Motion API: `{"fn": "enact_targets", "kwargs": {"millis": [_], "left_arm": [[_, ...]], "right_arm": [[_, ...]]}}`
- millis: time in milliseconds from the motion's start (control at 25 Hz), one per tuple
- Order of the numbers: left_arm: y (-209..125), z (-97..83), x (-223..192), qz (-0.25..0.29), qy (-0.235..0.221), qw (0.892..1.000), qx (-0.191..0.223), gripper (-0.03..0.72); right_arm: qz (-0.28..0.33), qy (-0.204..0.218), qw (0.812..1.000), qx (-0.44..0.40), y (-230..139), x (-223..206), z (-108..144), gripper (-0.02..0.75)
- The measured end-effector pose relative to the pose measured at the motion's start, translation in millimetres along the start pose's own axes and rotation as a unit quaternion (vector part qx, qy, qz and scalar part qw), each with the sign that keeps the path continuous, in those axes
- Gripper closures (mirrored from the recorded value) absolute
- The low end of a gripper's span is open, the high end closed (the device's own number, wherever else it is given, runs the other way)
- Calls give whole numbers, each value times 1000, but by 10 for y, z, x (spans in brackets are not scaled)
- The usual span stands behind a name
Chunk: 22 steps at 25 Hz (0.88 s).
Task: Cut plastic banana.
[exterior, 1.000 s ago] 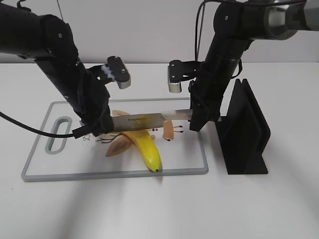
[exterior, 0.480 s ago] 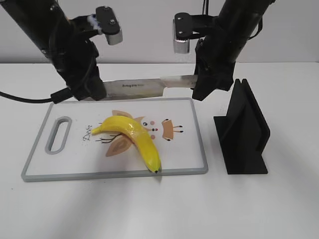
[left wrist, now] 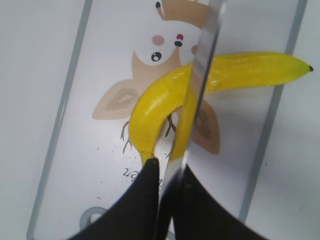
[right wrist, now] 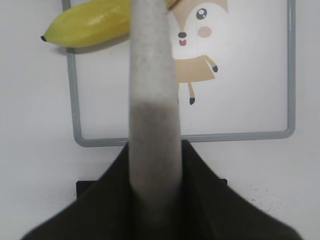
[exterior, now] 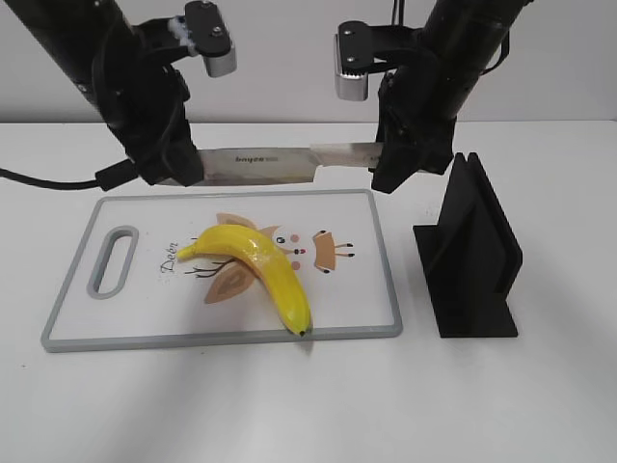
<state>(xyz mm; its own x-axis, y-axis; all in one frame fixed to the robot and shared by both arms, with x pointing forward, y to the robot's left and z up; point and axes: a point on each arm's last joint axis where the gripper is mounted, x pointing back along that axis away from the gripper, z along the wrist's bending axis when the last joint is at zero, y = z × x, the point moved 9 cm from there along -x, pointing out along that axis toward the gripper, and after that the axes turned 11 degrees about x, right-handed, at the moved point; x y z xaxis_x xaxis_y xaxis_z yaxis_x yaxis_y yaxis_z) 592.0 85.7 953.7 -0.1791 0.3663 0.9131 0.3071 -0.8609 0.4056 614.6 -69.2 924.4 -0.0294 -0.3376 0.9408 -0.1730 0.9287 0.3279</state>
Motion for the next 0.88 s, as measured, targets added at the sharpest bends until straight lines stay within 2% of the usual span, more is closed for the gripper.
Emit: {"fn": "enact_targets", "kwargs": {"millis": [80, 200, 320, 480, 640, 760, 880], "left_arm": [[29, 28, 6, -8, 7, 1000, 7, 546], [52, 58, 35, -15, 10, 1000, 15, 292], [82, 105, 120, -22, 17, 999, 17, 103], [169, 227, 371, -48, 43, 997, 53, 51], [125, 440, 630, -53, 87, 982, 157, 51], [-73, 607, 776, -23, 123, 958, 258, 62], [-328, 691, 917, 18, 148, 922, 358, 74]], "right_arm": [[0, 3, 1000, 1, 0, 0, 12, 566], [8, 6, 1000, 4, -30, 0, 21, 569], [15, 10, 1000, 6, -53, 3, 37, 569], [13, 7, 1000, -1, -21, 70, 12, 569], [1, -27, 996, -85, 80, 264, -123, 569], [-17, -56, 982, -181, 173, 447, -241, 569], [-37, -74, 958, -274, 246, 607, -309, 570]]}}
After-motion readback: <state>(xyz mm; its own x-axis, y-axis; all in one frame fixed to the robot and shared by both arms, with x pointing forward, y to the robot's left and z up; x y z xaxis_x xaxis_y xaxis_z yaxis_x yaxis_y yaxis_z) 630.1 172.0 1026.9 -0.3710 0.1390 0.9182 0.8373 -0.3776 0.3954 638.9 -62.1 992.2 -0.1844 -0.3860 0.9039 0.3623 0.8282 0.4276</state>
